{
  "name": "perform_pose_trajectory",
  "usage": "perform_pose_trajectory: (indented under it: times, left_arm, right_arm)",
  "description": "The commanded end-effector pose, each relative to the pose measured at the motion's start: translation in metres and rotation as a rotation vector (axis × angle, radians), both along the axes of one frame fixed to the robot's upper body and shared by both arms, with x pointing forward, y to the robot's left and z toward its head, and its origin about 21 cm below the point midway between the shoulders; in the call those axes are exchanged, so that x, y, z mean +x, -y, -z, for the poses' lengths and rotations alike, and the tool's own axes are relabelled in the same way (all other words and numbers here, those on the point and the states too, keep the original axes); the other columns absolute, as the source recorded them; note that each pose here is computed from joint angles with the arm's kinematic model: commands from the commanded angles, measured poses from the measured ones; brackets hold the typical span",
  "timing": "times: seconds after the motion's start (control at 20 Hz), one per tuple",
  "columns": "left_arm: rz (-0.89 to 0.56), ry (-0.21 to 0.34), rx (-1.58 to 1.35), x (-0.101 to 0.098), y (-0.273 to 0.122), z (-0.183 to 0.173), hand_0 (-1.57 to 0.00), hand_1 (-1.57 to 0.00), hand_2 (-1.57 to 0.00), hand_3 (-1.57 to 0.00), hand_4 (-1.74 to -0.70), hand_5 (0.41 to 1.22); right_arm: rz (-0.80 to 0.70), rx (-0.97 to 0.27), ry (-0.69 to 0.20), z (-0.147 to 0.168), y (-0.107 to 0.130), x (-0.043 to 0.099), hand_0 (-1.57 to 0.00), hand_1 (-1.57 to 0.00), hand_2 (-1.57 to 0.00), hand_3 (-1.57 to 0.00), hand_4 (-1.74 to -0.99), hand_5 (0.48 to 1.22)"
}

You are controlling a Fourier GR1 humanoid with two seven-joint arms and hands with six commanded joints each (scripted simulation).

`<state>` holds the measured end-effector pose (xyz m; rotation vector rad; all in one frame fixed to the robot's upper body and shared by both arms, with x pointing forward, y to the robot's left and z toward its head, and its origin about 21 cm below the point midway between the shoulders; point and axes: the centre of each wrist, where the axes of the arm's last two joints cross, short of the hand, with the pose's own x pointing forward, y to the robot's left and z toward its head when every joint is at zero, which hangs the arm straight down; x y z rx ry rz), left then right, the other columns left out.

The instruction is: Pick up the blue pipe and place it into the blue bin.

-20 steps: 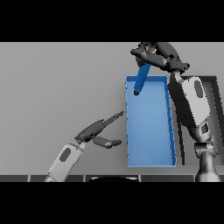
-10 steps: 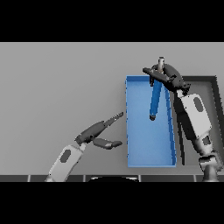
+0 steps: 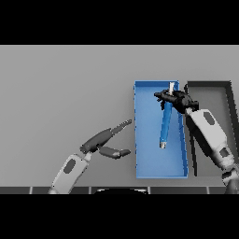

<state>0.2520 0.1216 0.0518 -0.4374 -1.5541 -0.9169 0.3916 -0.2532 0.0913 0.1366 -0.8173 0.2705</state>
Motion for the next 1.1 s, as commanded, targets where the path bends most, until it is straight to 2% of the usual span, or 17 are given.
perform_pose_trajectory:
  times: [0.0, 0.05, 0.1, 0.2, 0.45, 0.5, 0.55, 0.6, 0.7, 0.85, 0.95, 1.05]
  left_arm:
    - [0.001, 0.003, -0.005, 0.000, -0.002, -0.001, 0.00, 0.00, 0.00, 0.00, -0.88, 0.497]
    - [0.006, -0.008, 0.001, 0.001, 0.001, 0.001, 0.00, 0.00, 0.00, 0.00, -0.88, 0.497]
    - [0.001, -0.008, 0.003, 0.002, 0.001, 0.002, 0.00, 0.00, 0.00, 0.00, -0.88, 0.496]
    - [0.001, -0.005, 0.004, 0.004, 0.002, 0.001, 0.00, 0.00, 0.00, 0.00, -0.88, 0.493]
    - [0.002, -0.008, -0.001, 0.001, 0.001, 0.005, 0.00, 0.00, 0.00, 0.00, -0.88, 0.483]
    - [0.000, -0.011, -0.003, 0.000, 0.000, 0.005, 0.00, 0.00, 0.00, 0.00, -0.88, 0.480]
    - [-0.006, -0.012, 0.009, 0.001, -0.001, 0.006, 0.00, 0.00, 0.00, 0.00, -0.88, 0.478]
    - [-0.006, -0.007, -0.001, -0.001, -0.003, 0.006, 0.00, 0.00, 0.00, 0.00, -0.88, 0.476]
    - [0.004, -0.003, -0.003, -0.001, -0.001, 0.003, 0.00, 0.00, 0.00, 0.00, -0.88, 0.474]
    - [-0.008, -0.016, 0.010, 0.004, 0.002, 0.002, 0.00, 0.00, 0.00, 0.00, -0.88, 0.476]
    - [-0.007, -0.005, -0.001, -0.001, 0.000, 0.003, 0.00, 0.00, 0.00, 0.00, -0.89, 0.478]
    - [0.001, -0.002, -0.002, -0.002, -0.003, 0.001, 0.00, 0.00, 0.00, 0.00, -0.89, 0.480]
  right_arm:
    - [-0.012, 0.007, -0.026, 0.002, 0.000, 0.000, -0.64, -0.62, -0.60, -0.39, -1.334, 1.135]
    - [-0.062, -0.002, -0.035, -0.001, -0.001, -0.001, -0.51, -0.50, -0.48, -0.31, -1.296, 1.152]
    - [-0.089, -0.033, -0.042, -0.004, 0.000, -0.001, -0.41, -0.40, -0.38, -0.25, -1.264, 1.108]
    - [-0.175, -0.112, 0.001, -0.007, -0.009, -0.002, -0.26, -0.25, -0.24, -0.16, -1.202, 1.013]
    - [-0.254, -0.215, 0.029, -0.002, -0.012, -0.003, -0.09, -0.08, -0.08, -0.05, -1.133, 0.853]
    - [-0.252, -0.225, 0.035, -0.001, -0.007, -0.003, -0.07, -0.07, -0.06, -0.04, -1.131, 0.829]
    - [-0.257, -0.231, 0.035, -0.001, -0.007, -0.002, -0.19, -0.09, -0.05, -0.03, -1.131, 0.809]
    - [-0.260, -0.227, 0.033, -0.001, -0.007, -0.002, -0.38, -0.18, -0.08, -0.03, -1.144, 0.792]
    - [-0.270, -0.220, 0.040, 0.000, -0.007, -0.002, -0.24, -0.12, -0.05, -0.02, -1.153, 0.777]
    - [-0.260, -0.176, 0.040, 0.003, -0.008, -0.004, -0.12, -0.06, -0.03, -0.01, -1.154, 0.809]
    - [-0.258, -0.180, 0.052, 0.001, -0.005, -0.003, -0.21, -0.10, -0.02, 0.00, -1.152, 0.804]
    - [-0.257, -0.178, 0.052, 0.000, -0.007, -0.005, -0.21, -0.10, -0.02, 0.00, -1.152, 0.795]
